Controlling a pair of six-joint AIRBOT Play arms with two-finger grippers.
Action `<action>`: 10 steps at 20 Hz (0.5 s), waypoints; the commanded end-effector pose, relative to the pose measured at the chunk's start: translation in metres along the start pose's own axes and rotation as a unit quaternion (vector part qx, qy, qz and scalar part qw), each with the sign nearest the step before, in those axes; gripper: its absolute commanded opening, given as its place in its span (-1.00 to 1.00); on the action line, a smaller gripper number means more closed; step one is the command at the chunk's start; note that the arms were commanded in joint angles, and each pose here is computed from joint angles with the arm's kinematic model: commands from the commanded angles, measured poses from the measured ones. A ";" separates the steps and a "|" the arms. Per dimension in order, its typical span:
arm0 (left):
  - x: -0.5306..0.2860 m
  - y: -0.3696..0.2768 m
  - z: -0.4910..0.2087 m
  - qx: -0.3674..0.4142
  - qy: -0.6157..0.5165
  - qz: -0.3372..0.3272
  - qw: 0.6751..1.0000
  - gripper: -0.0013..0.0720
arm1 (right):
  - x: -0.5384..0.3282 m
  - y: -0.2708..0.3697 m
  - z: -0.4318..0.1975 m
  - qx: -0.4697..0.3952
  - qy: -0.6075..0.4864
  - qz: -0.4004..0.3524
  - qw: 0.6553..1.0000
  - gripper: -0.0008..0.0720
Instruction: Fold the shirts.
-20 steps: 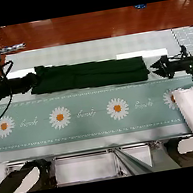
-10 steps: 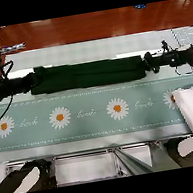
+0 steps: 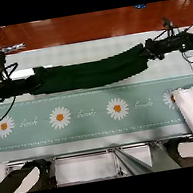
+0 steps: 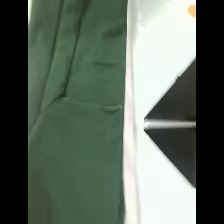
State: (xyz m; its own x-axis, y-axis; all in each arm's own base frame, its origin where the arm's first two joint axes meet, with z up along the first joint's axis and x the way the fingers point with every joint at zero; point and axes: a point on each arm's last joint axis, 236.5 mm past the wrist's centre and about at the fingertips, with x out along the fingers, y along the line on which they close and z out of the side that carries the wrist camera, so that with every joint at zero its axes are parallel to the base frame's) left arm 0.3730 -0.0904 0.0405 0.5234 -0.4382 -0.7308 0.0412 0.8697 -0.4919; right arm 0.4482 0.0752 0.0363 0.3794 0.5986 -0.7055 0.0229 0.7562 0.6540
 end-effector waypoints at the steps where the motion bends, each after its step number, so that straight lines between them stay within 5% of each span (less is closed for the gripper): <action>1: 0.004 -0.026 -0.027 0.048 0.050 -0.038 0.997 -0.91 | -0.062 0.023 -0.042 -0.045 -0.025 -0.055 0.997 -0.91; 10: 0.119 -0.207 -0.154 0.246 0.213 -0.152 0.933 -0.92 | -0.166 0.102 -0.168 -0.055 -0.140 -0.023 0.988 -0.91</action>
State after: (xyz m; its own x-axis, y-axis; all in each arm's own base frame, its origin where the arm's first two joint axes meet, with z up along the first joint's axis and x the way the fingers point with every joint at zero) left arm 0.3228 -0.2824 0.0077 0.1781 -0.6343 -0.7523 0.4600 0.7295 -0.5062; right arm 0.2755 0.0902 0.1623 0.5877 0.4865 -0.6465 -0.0575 0.8221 0.5664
